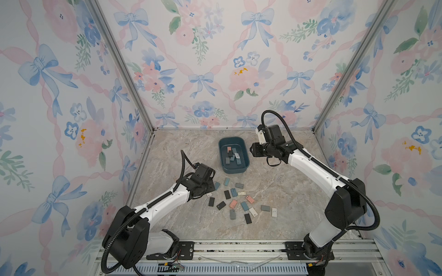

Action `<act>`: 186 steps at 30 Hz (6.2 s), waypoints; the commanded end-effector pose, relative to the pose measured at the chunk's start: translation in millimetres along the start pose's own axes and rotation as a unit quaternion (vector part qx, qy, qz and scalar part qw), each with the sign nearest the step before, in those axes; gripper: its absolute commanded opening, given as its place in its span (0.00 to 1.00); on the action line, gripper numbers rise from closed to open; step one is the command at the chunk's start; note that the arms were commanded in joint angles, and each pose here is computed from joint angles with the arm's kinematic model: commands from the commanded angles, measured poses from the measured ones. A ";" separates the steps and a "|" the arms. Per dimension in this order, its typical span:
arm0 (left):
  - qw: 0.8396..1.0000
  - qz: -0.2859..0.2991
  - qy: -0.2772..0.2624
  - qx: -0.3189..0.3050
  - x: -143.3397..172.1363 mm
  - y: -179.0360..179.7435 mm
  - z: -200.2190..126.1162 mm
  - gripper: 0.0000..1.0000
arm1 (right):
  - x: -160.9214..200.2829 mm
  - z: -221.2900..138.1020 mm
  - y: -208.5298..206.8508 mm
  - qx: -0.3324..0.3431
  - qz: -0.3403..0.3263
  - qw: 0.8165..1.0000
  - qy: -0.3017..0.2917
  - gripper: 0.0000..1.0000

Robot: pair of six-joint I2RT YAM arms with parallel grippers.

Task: Put the eraser in the storage box
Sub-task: Pick up the eraser from the center of the board, then place the eraser in the storage box.

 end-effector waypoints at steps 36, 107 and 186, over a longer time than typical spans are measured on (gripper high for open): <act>0.991 -0.036 0.076 -0.105 34.1 14.7 55.4 0.61 | 13.9 5.2 -29.3 -0.003 0.056 0.998 0.000 0.42; 0.999 0.042 -0.024 -0.018 -54.8 -40.3 3.5 0.26 | 14.5 6.6 -29.5 -0.001 0.059 0.998 0.007 0.42; 0.978 0.145 -0.106 0.102 -209.0 -176.7 35.1 0.46 | 57.9 -27.2 -57.3 0.033 0.075 0.996 0.039 0.42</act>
Point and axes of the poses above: each gripper's point midway between its finger pads, its own z axis out along the fingers, its own y axis along the line the jaws close on, x = y × z, the point moved 5 cm from there along -z, back along the fingers, and after that the axes turned 7 degrees about z, right-handed, at the moved point
